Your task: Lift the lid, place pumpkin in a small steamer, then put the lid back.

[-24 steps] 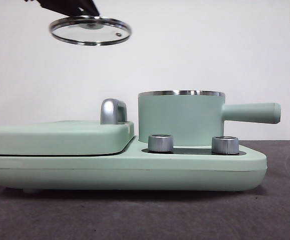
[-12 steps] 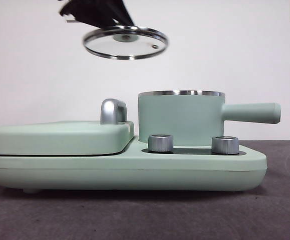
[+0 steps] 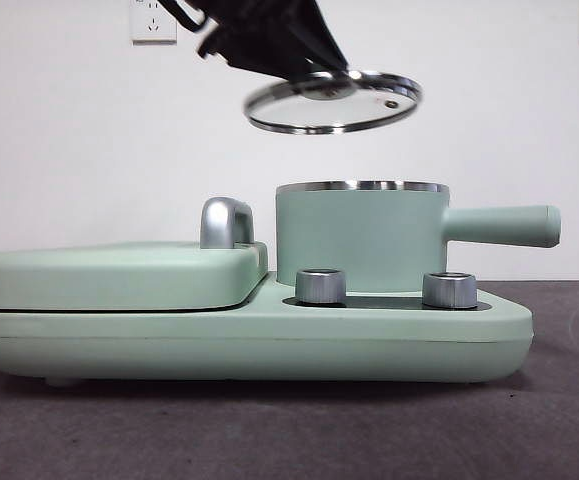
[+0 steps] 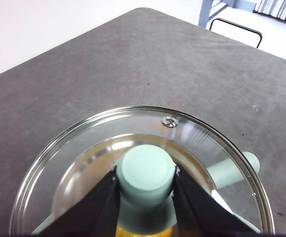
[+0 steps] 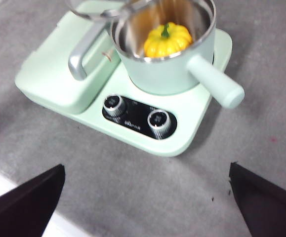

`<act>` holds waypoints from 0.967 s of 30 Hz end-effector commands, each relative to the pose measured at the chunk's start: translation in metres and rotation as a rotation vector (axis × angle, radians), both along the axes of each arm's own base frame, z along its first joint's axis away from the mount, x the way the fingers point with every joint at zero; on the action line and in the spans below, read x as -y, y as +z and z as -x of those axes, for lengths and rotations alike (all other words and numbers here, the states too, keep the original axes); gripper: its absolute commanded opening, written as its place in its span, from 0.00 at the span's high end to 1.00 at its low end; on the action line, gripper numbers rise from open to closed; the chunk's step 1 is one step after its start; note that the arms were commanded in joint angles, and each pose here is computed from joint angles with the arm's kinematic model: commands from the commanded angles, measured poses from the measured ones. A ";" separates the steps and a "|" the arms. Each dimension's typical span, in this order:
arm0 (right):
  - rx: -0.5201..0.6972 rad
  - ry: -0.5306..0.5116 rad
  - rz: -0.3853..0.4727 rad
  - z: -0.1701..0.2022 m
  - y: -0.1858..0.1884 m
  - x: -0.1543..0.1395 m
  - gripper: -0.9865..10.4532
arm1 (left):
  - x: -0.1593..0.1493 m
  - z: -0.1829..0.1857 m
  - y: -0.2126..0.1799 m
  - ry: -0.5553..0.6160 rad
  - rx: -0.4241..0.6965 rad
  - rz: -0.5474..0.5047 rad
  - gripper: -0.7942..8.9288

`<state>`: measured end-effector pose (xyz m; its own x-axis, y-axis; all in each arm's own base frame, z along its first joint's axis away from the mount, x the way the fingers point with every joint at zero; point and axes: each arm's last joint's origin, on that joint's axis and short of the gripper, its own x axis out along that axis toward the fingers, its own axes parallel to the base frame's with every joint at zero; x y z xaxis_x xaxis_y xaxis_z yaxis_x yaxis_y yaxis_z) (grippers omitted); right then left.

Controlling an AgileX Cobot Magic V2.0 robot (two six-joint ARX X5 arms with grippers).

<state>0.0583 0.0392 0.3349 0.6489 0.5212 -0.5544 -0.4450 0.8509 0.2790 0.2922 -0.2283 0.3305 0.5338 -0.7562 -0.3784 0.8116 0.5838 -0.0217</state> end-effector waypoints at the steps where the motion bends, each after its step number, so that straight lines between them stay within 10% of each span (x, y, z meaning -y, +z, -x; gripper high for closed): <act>1: 0.022 0.007 -0.033 -0.001 0.004 -0.001 0.44 | 0.012 -0.005 0.001 -0.031 0.063 0.022 0.90; 29: 0.016 0.007 -0.063 -0.001 0.006 -0.002 0.45 | 0.033 -0.029 -0.052 -0.061 0.028 -0.077 0.90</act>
<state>0.0593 0.0406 0.3378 0.6505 0.5505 -0.5232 -0.4533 0.8342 0.3141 0.3180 -0.2549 0.2786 0.5011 -0.7476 -0.4359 0.8393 0.5425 0.0343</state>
